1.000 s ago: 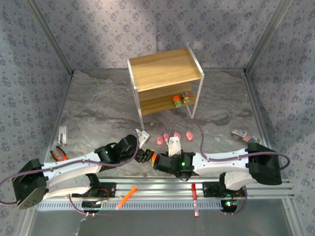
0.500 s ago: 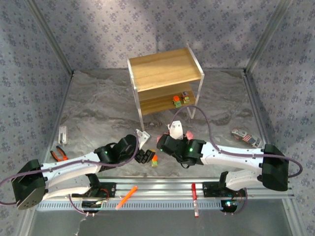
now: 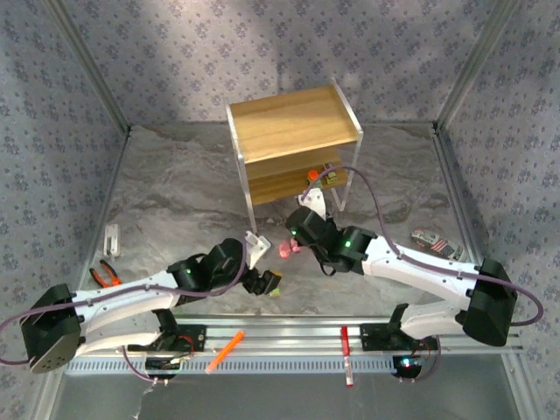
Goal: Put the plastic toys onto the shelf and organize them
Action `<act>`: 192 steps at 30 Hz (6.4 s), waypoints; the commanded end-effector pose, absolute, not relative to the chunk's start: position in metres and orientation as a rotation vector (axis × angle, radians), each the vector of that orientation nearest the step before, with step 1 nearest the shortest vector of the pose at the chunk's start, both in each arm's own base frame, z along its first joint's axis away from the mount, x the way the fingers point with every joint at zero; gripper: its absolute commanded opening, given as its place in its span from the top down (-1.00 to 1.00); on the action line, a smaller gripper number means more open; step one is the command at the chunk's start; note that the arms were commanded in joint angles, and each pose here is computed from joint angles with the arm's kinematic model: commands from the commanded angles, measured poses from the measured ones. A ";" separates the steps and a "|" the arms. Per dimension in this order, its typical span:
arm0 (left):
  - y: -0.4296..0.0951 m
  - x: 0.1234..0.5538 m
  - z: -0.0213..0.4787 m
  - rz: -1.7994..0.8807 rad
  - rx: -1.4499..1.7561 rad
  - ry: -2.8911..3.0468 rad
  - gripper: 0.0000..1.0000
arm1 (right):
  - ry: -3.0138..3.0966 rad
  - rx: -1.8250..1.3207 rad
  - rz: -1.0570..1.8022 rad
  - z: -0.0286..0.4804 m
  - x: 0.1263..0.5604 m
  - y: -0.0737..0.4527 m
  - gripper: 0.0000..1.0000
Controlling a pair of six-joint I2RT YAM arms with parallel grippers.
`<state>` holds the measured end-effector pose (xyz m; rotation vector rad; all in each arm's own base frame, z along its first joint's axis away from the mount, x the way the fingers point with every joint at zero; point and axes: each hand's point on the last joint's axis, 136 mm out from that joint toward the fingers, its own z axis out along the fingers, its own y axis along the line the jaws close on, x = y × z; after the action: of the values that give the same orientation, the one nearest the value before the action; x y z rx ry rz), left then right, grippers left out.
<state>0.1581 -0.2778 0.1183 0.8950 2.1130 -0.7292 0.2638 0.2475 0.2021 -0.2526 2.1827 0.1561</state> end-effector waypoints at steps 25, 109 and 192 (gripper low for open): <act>-0.248 0.176 0.147 -0.616 0.730 2.001 -0.72 | 2.150 -0.313 0.219 0.225 0.330 0.272 0.59; -0.241 0.181 0.144 -0.587 0.699 2.023 -0.72 | 2.220 -0.298 0.175 0.200 0.372 0.270 0.31; -0.242 0.187 0.129 -0.525 0.708 2.096 -0.71 | 2.161 -0.322 0.135 0.223 0.264 0.251 0.01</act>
<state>0.1809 -0.2421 0.1195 0.7428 2.0949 -0.5367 0.2745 0.2617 0.2219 -0.3677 2.1598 0.1625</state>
